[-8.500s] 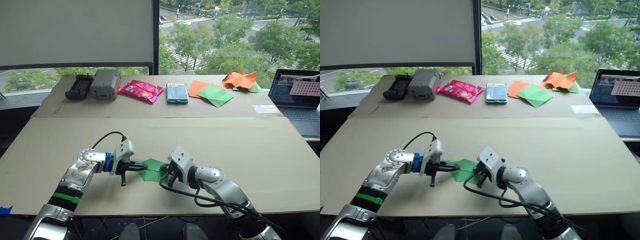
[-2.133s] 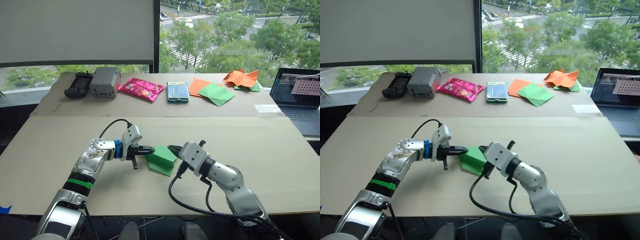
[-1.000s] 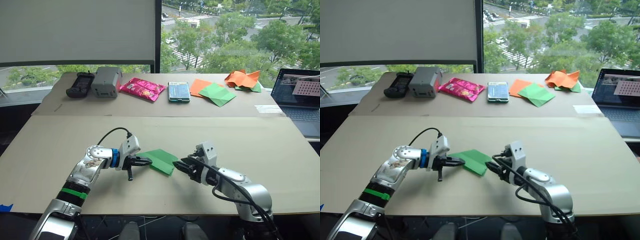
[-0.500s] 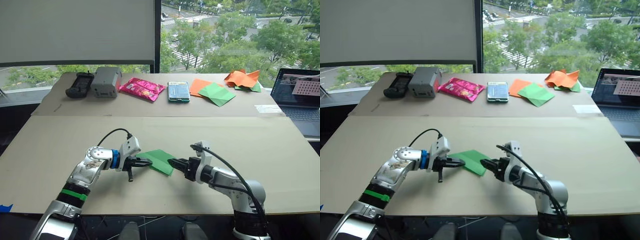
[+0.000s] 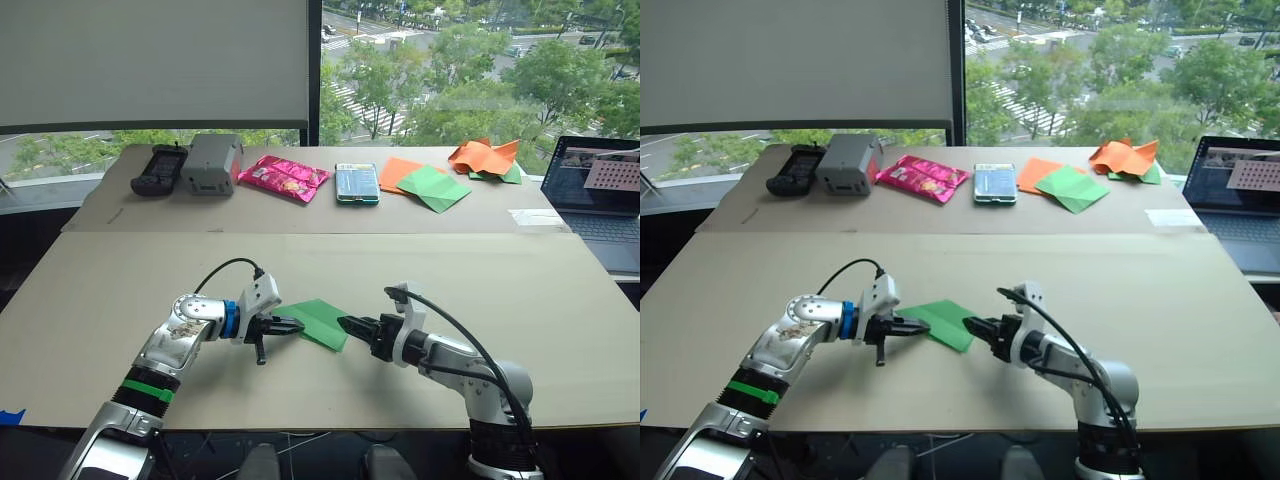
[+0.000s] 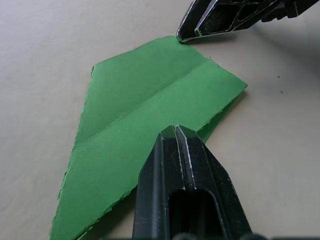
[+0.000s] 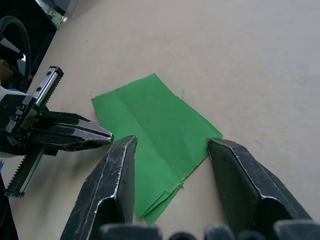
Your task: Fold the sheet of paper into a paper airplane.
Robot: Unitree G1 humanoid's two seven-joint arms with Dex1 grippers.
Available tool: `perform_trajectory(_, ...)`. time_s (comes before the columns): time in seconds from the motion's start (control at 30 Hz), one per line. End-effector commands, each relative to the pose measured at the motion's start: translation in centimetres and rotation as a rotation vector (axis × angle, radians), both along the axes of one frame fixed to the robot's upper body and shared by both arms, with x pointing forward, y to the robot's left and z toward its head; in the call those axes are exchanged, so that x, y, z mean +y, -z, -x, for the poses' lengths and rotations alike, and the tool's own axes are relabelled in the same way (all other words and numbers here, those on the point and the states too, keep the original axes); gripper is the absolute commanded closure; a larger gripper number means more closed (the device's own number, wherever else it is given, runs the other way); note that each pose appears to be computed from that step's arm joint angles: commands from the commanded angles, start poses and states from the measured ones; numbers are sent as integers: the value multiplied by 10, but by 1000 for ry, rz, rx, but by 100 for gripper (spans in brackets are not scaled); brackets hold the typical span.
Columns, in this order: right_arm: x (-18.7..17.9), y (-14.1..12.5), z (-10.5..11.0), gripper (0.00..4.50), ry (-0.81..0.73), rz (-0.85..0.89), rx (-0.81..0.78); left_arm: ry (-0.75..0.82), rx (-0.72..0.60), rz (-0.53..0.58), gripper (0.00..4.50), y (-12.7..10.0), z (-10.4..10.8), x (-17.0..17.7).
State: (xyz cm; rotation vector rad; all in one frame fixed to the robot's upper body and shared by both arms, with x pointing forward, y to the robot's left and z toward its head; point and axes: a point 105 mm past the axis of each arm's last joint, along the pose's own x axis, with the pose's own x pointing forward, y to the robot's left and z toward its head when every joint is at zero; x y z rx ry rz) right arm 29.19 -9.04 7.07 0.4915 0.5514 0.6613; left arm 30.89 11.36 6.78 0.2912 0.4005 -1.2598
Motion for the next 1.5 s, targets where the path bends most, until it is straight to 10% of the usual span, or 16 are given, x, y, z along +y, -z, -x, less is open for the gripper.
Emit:
perform_trajectory(0.03, 1, -13, 4, 199, -11, -17, -37, 3, -30, 11, 450, -7, 0, 1)
perform_trajectory(1.5, 21, -4, 6, 199, -5, -51, -6, -24, 14, -17, 450, 8, 8, 5)
